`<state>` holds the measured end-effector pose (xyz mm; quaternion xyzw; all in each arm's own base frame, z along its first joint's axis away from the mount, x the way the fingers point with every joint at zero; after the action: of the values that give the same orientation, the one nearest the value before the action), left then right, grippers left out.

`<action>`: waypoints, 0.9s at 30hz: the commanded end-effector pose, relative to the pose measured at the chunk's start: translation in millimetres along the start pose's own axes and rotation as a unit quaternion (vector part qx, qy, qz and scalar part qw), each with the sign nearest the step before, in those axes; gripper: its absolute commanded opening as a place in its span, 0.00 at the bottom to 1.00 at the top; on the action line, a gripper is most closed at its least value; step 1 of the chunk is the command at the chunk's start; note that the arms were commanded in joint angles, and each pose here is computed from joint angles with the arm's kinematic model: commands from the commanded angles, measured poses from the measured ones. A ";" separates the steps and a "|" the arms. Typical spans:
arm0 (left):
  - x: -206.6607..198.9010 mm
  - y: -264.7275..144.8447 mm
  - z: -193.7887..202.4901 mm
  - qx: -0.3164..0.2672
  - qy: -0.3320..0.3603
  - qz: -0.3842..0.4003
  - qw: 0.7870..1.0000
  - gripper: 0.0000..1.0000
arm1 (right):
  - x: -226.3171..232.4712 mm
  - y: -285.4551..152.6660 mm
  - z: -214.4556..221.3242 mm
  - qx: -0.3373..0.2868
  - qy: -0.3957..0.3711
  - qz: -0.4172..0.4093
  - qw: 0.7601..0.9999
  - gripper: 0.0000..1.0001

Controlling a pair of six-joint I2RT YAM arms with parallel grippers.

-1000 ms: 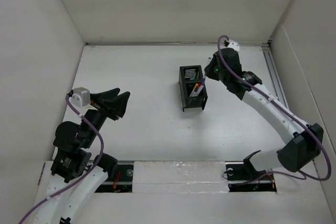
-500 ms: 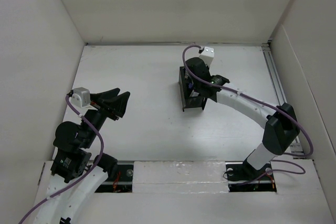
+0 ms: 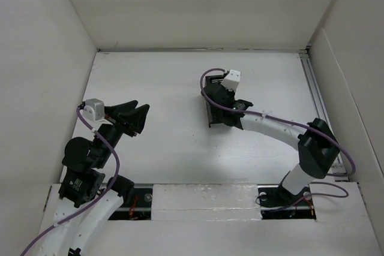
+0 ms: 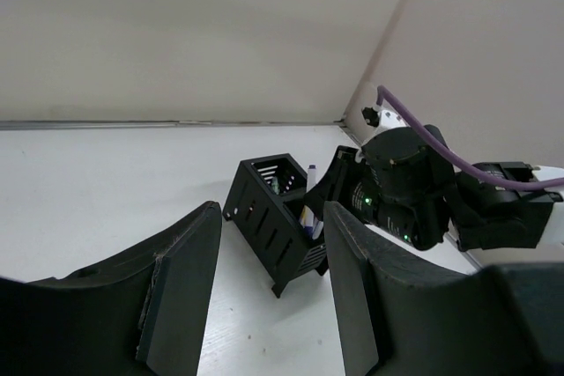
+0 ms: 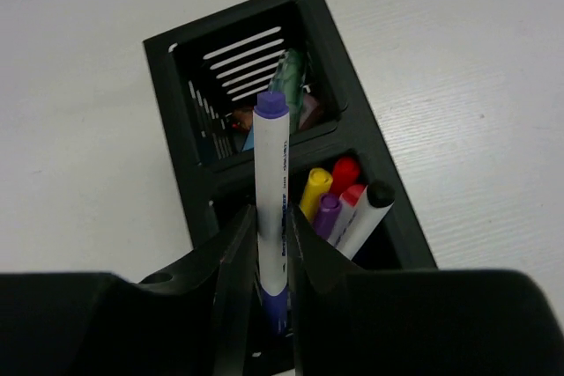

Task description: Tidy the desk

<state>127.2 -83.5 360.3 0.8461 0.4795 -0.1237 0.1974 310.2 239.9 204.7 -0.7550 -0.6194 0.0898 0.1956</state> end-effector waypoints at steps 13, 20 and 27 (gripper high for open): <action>3.0 13.9 5.5 0.013 0.005 -0.004 1.000 0.52 | -12.2 -89.5 -79.6 -0.068 0.114 -0.093 0.987 0.35; 5.2 25.3 17.4 0.046 0.004 -0.001 0.999 0.58 | -55.9 -158.0 -103.5 -0.113 0.194 -0.194 0.955 0.00; 8.1 34.5 23.4 0.063 0.003 -0.008 0.998 0.68 | -141.0 -192.5 -120.5 -0.182 0.314 -0.210 0.908 0.19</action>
<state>158.9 -100.9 337.0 0.8467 0.4885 -0.1649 0.1317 160.6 135.0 365.1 -0.6213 -0.7002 -0.2445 0.2528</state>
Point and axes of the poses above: each gripper's point midway between its finger pads, its own y axis out along the fingers, its own x axis along the line the jaws close on, z = x × y, the point moved 7 cm from there along -y, back along the fingers, and after that the axes turned 3 degrees about -y, right-handed, at the moved point
